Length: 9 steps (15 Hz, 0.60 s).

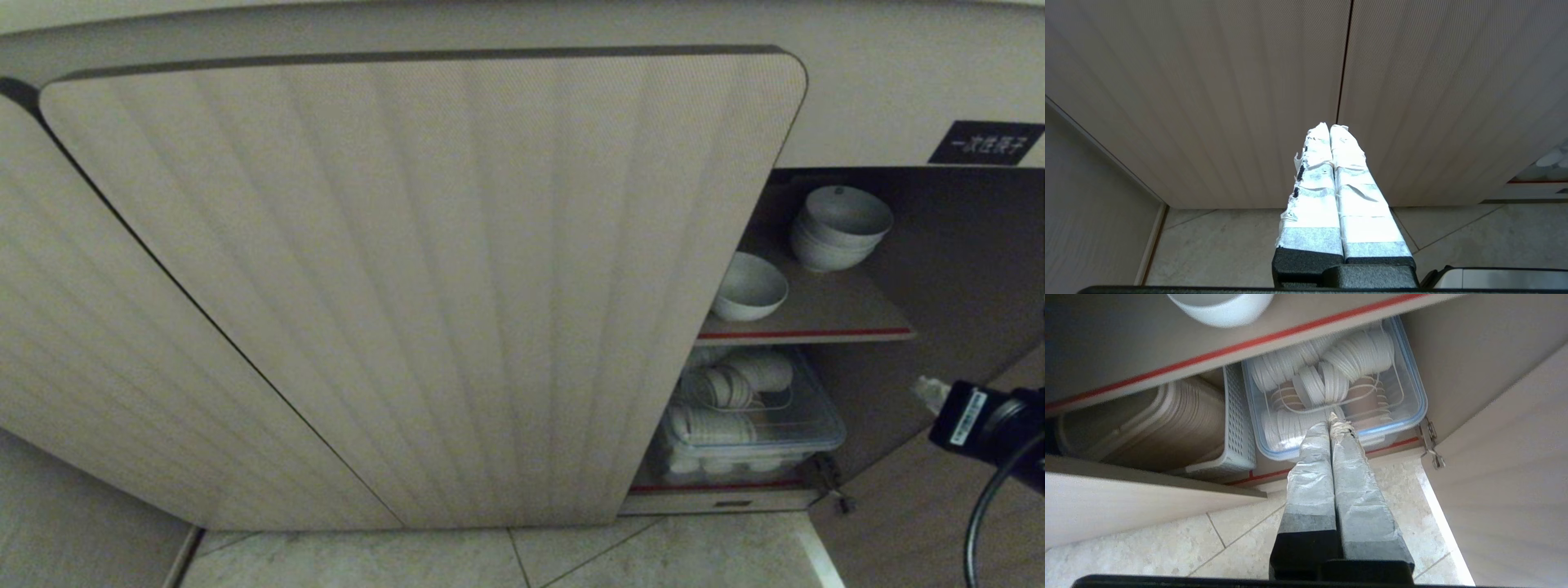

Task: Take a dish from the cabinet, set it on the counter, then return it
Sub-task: Close the cabinet door

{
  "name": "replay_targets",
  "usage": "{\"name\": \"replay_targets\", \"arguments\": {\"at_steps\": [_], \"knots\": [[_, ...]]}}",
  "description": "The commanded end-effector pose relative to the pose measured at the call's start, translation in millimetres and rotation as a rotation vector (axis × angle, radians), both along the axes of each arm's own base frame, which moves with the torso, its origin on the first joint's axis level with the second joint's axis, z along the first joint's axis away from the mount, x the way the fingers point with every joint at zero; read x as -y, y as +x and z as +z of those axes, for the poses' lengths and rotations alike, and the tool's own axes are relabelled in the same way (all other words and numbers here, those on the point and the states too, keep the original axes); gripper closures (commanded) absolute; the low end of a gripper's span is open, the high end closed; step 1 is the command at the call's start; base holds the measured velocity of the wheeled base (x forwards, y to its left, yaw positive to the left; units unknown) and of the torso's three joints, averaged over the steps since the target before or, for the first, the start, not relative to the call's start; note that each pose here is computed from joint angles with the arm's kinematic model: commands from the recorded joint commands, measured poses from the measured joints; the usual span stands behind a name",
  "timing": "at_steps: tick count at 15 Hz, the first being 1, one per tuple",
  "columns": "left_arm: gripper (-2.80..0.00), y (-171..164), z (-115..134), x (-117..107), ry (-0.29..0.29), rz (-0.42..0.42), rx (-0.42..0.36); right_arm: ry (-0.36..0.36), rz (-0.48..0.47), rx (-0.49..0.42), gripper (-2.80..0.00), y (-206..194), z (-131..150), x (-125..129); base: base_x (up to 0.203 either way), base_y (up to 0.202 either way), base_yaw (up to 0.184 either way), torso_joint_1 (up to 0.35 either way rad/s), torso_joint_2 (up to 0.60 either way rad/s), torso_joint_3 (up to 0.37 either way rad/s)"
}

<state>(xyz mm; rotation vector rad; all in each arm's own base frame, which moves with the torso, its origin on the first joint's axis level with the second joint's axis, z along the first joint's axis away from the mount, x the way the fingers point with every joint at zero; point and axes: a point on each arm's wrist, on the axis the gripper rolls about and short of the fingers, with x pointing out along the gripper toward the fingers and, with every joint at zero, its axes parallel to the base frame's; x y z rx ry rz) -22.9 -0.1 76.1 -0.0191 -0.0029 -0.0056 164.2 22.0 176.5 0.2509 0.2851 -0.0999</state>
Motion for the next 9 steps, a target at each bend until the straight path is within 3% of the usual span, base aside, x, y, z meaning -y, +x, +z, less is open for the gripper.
{"name": "replay_targets", "arguments": {"at_steps": [1,9], "knots": [[0.00,0.0,0.0,0.0,-0.001,-0.001,0.000,0.003,-0.001,0.008,0.00,-6.4,-1.2,1.0,0.000,0.000,0.000,0.000,0.00,0.000],[0.00,0.0,0.0,0.0,-0.001,0.000,0.000,-0.005,-0.001,-0.046,0.00,-28.6,-23.2,4.7,0.000,0.000,0.000,0.000,0.00,0.000]]}}
